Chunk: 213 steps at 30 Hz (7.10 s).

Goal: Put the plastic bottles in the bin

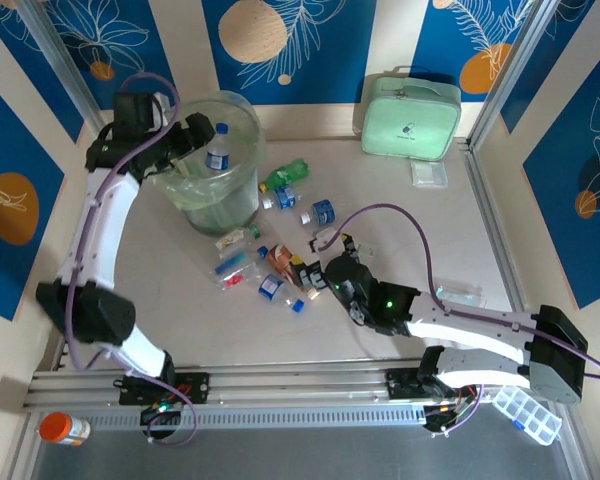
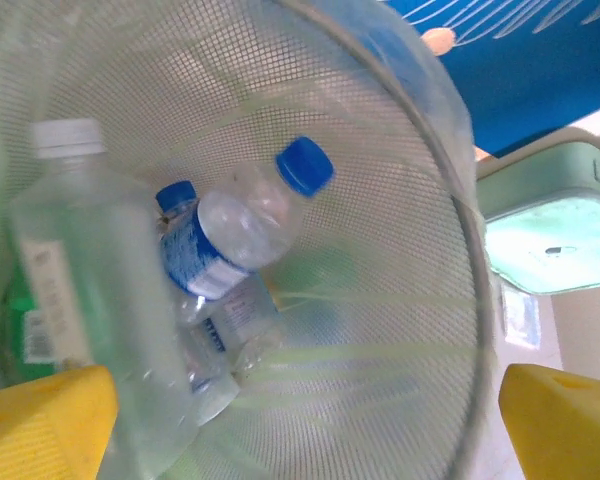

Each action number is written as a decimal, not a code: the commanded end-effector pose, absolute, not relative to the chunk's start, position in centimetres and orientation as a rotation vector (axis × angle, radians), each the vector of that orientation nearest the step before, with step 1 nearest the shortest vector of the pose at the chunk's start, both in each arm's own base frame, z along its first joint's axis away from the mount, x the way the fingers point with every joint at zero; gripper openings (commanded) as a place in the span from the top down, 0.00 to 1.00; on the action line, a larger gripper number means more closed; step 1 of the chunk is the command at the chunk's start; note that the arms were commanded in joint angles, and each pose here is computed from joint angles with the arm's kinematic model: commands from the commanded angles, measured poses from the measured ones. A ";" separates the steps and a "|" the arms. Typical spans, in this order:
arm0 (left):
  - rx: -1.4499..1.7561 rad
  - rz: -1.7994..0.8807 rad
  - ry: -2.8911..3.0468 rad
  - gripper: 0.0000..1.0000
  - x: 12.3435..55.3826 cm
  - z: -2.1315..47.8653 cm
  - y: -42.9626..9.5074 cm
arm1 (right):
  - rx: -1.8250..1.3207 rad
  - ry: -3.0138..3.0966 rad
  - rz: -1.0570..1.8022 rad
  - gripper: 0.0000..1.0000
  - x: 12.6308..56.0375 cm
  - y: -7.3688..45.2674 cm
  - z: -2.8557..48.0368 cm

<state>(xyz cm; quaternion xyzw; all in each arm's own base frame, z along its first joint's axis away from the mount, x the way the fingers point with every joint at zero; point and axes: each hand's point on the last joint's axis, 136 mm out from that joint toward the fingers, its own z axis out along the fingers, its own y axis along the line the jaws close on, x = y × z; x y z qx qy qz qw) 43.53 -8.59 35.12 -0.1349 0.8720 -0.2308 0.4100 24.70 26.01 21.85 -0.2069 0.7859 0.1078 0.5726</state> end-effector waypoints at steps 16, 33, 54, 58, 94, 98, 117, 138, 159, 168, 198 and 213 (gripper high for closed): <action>-0.332 -0.485 2.026 0.13 30.1 23.2 -8.3 | -0.262 1.781 0.398 0.11 25.1 21.9 25.0; 0.097 0.077 2.282 0.09 33.9 11.8 -10.5 | -0.293 1.801 0.438 0.11 24.9 22.5 24.7; 0.099 -0.399 2.351 0.08 36.5 6.9 -13.4 | -0.315 1.829 0.444 0.11 25.2 23.2 24.0; 0.127 -0.455 2.370 0.12 36.1 6.4 -14.4 | -0.319 1.840 0.434 0.11 25.4 23.4 23.7; 0.294 -0.251 2.271 0.39 35.7 9.9 -16.3 | -0.345 1.876 0.428 0.11 25.8 24.2 22.8; 0.283 -0.261 2.242 0.42 34.6 11.0 -16.3 | -0.339 1.876 0.423 0.11 25.8 24.1 22.8; 0.169 -0.688 2.042 0.46 29.4 18.2 -19.6 | -0.089 2.019 1.068 0.04 25.3 24.4 24.0; 0.187 -1.015 1.896 0.47 26.2 23.8 -22.6 | 0.155 2.090 1.412 0.05 28.7 35.1 25.4; 0.219 -0.993 1.881 0.29 24.8 24.2 -21.6 | 0.124 2.053 1.380 0.59 28.6 36.8 25.7; 0.299 -0.861 1.924 0.09 23.6 25.0 -20.6 | -0.035 2.085 1.348 0.60 26.9 35.5 26.8; 0.704 -1.848 1.586 0.16 18.3 31.2 -33.1 | -0.462 1.818 1.645 0.60 20.8 26.4 30.6; 0.769 -1.886 1.593 0.39 18.3 30.9 -34.0 | -0.425 1.841 1.666 0.61 22.0 26.0 29.2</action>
